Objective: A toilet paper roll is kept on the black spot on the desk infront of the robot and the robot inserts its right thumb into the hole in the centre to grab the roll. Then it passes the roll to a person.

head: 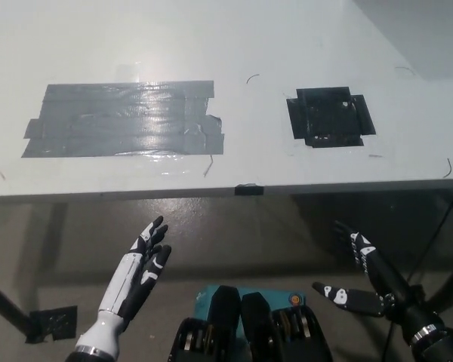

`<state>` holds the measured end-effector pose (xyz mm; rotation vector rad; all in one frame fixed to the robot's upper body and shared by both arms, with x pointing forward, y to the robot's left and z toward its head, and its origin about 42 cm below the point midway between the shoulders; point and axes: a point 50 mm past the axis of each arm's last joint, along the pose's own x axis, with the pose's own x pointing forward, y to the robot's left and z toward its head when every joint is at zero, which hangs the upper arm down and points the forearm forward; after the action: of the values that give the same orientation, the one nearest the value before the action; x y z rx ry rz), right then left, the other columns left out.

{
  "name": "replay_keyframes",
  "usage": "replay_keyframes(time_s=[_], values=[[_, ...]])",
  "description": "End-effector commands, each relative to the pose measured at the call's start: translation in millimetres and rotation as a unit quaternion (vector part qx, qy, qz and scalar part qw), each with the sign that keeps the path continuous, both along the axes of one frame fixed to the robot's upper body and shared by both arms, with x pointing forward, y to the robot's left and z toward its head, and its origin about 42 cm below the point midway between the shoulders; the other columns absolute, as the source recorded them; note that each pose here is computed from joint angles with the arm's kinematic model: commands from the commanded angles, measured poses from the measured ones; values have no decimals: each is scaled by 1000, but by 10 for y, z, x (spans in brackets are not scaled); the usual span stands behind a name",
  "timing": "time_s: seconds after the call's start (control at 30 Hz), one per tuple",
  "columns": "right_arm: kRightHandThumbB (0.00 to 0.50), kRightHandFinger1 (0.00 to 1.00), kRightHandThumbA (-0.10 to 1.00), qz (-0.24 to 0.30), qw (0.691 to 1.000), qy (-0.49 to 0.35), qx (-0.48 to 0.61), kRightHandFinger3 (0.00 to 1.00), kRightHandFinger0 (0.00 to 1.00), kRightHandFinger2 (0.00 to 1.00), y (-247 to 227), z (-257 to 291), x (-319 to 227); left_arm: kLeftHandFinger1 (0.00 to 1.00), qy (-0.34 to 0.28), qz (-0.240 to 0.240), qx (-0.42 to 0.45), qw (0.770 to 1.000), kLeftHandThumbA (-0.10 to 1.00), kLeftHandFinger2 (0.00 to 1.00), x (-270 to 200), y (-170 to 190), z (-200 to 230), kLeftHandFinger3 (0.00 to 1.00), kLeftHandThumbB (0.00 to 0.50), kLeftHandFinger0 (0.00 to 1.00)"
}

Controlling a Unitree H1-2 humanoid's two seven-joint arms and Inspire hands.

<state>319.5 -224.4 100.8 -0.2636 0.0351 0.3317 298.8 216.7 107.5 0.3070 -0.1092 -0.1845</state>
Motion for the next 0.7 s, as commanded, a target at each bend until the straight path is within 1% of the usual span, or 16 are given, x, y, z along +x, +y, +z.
replay_keyframes(time_s=[0.0,0.17,0.2,0.33,0.37,0.53,0.67], values=[[258,1000,847,-5,999,-44,16,1000,1000,1000,23,102,51,1000,-27,-1,1,1000,921,1000,-20,62,111,1000,86,1000],[258,1000,852,0,999,-43,16,1000,1000,1000,49,81,57,1000,-27,1,2,1000,932,1000,-42,88,82,1000,86,1000],[257,1000,837,0,999,-41,18,1000,1000,1000,45,74,50,1000,-26,2,0,1000,925,1000,-50,84,68,1000,71,1000],[270,1000,819,-1,999,-33,21,1000,1000,1000,30,36,-14,1000,-17,5,-7,1000,904,1000,-121,70,31,1000,74,1000],[266,1000,808,-1,999,-32,22,1000,1000,1000,31,34,-13,1000,-16,5,-10,1000,894,1000,-120,71,32,1000,65,1000],[248,1000,801,3,999,-33,20,1000,1000,1000,55,6,-47,1000,-16,9,-1,1000,911,1000,-159,97,4,1000,83,1000],[239,1000,790,3,999,-32,21,1000,1000,1000,59,5,-45,1000,-16,9,-4,1000,904,1000,-157,96,4,1000,75,1000]])
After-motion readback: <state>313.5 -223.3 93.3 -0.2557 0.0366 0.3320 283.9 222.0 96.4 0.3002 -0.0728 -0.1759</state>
